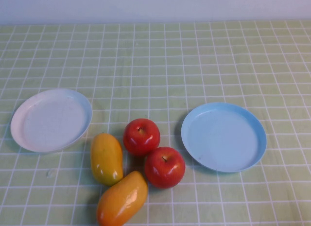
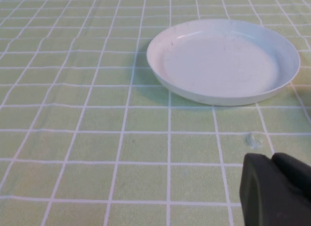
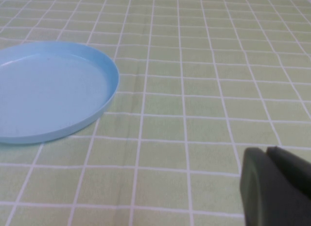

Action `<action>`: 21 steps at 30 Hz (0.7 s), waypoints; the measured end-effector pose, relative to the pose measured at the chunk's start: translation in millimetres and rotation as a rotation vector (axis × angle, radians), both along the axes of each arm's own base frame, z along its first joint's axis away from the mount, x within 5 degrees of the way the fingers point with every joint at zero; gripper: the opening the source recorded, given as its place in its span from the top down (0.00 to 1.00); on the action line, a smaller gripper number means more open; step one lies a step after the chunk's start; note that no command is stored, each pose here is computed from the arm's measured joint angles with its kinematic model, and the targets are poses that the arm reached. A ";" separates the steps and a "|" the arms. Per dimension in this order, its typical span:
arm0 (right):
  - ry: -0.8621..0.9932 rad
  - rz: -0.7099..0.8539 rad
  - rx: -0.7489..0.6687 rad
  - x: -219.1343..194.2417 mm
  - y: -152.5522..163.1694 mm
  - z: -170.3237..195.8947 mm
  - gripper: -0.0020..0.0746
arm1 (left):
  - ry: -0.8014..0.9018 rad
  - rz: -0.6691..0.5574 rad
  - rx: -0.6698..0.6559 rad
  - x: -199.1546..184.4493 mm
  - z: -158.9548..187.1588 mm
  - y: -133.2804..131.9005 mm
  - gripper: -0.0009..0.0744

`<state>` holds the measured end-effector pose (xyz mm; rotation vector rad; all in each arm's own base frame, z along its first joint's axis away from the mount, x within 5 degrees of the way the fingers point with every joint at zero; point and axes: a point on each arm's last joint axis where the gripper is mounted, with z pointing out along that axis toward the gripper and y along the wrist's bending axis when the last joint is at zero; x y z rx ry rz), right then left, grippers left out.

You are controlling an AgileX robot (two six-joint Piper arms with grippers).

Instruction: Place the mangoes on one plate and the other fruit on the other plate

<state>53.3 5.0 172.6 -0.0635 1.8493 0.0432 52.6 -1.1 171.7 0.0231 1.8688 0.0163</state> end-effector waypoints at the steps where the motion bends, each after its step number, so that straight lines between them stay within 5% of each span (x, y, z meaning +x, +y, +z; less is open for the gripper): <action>1: 0.000 0.000 0.000 0.0 0.0 0.0 0.99 | 0.000 0.000 -0.005 0.0 0.0 -0.2 0.99; 5: 0.000 0.000 0.000 0.0 0.0 0.0 0.99 | -0.042 -0.001 -0.111 1.1 3.9 -2.9 0.99; 13: 0.000 0.000 0.000 0.0 0.0 0.0 1.00 | -0.220 0.053 -0.652 3.7 22.4 -5.7 0.99; 21: 0.000 0.000 0.000 0.0 0.0 0.0 0.99 | -0.256 0.070 -0.732 3.9 25.7 -4.2 0.99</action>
